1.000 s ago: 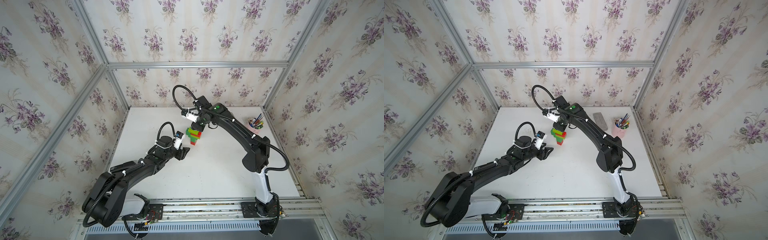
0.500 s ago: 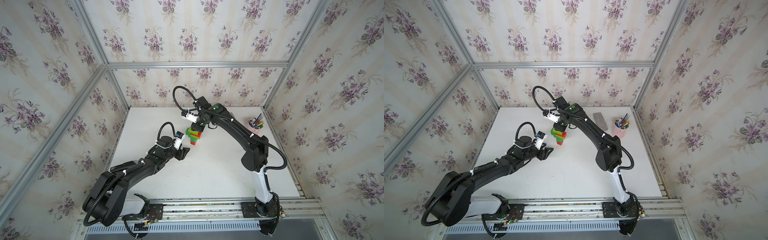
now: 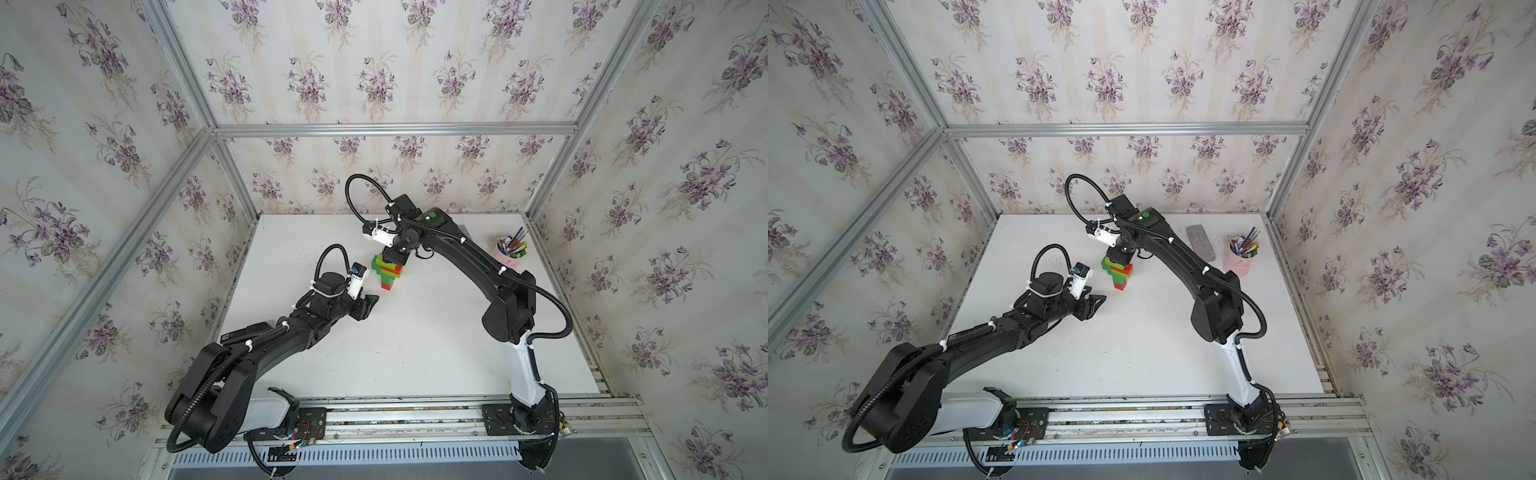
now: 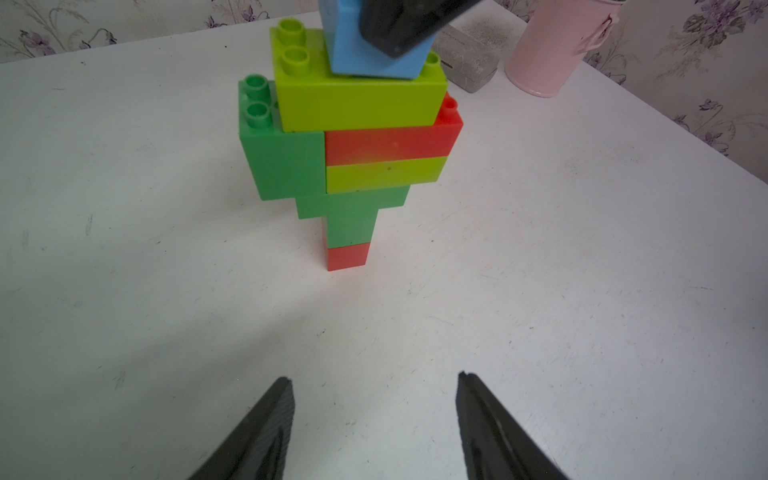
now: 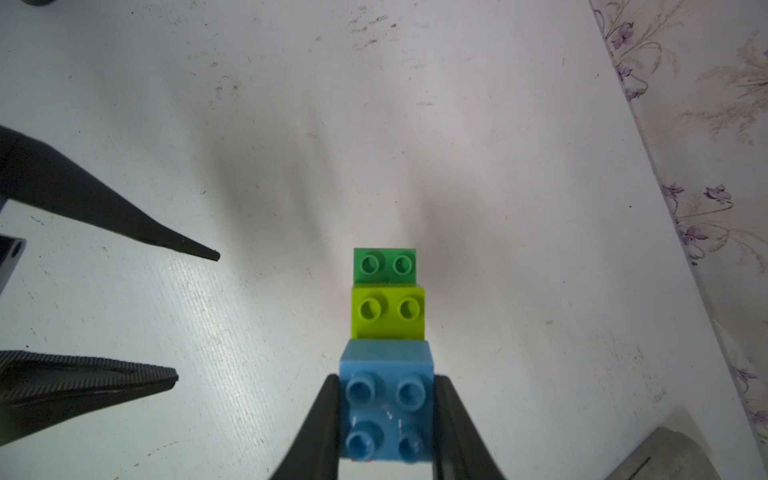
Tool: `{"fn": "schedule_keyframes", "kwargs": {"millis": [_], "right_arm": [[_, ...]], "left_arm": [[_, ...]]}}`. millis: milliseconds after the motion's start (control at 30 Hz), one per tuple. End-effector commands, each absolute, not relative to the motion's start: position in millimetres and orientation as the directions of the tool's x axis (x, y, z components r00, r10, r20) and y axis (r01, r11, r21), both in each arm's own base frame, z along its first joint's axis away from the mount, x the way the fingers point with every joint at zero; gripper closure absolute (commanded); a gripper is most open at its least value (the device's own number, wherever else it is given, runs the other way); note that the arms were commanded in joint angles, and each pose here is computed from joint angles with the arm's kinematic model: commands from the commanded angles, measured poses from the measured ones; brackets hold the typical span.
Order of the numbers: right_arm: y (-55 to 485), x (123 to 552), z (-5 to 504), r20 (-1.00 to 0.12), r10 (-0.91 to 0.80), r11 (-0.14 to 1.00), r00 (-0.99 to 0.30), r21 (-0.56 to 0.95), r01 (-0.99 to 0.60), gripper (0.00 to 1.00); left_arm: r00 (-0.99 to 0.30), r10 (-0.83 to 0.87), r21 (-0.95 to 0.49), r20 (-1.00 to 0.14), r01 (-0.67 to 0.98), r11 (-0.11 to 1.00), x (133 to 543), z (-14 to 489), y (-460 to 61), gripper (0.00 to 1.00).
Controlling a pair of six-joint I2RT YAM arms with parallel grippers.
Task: Assemble a spoon with lego
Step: Assemble the lego brick with the lego brick.
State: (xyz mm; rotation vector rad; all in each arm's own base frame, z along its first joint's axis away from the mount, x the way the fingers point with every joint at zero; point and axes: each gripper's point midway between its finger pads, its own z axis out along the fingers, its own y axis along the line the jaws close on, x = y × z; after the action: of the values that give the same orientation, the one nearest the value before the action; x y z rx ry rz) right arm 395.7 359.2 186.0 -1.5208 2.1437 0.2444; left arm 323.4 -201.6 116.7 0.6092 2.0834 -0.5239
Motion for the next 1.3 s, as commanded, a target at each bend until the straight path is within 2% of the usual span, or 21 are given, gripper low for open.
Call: {"fn": "schedule_keyframes", "kwargs": {"millis": [0, 200, 400, 567, 633, 767, 1033, 1267], "right_arm": [[349.0, 389.8, 166.0, -0.424, -0.858, 0.367, -0.289, -0.112, -0.924, 0.71], [336.0, 380.4, 141.5, -0.341, -0.884, 0.37, -0.321, -0.089, -0.925, 0.71], [333.8, 378.7, 141.5, -0.336, -0.882, 0.376, -0.329, -0.084, -0.923, 0.69], [347.8, 384.9, 162.1, -0.415, -0.854, 0.38, -0.314, -0.086, -0.921, 0.59], [354.0, 385.7, 171.5, -0.45, -0.839, 0.379, -0.307, -0.077, -0.922, 0.59], [355.9, 383.7, 171.0, -0.454, -0.837, 0.37, -0.304, -0.06, -0.927, 0.66], [357.7, 387.8, 173.8, -0.467, -0.831, 0.375, -0.302, -0.069, -0.925, 0.55], [361.3, 385.8, 191.1, -0.507, -0.815, 0.364, -0.28, -0.072, -0.929, 0.54]], "left_arm": [[-0.493, 0.221, -0.134, -0.842, 0.587, 0.798, 323.8, 117.9, -199.3, 0.35], [-0.49, 0.225, -0.122, -0.842, 0.579, 0.806, 322.1, 118.3, -195.9, 0.35], [-0.493, 0.223, -0.123, -0.841, 0.575, 0.809, 322.2, 117.9, -195.0, 0.36], [-0.492, 0.219, -0.121, -0.843, 0.57, 0.813, 321.5, 119.2, -193.5, 0.36], [-0.492, 0.216, -0.12, -0.843, 0.565, 0.816, 321.6, 119.5, -192.4, 0.36], [-0.494, 0.214, -0.122, -0.843, 0.562, 0.818, 320.8, 119.6, -191.7, 0.36], [-0.498, 0.21, -0.124, -0.841, 0.557, 0.821, 319.5, 119.2, -190.5, 0.36], [-0.501, 0.209, -0.125, -0.84, 0.553, 0.824, 319.1, 118.8, -189.7, 0.36]]}}
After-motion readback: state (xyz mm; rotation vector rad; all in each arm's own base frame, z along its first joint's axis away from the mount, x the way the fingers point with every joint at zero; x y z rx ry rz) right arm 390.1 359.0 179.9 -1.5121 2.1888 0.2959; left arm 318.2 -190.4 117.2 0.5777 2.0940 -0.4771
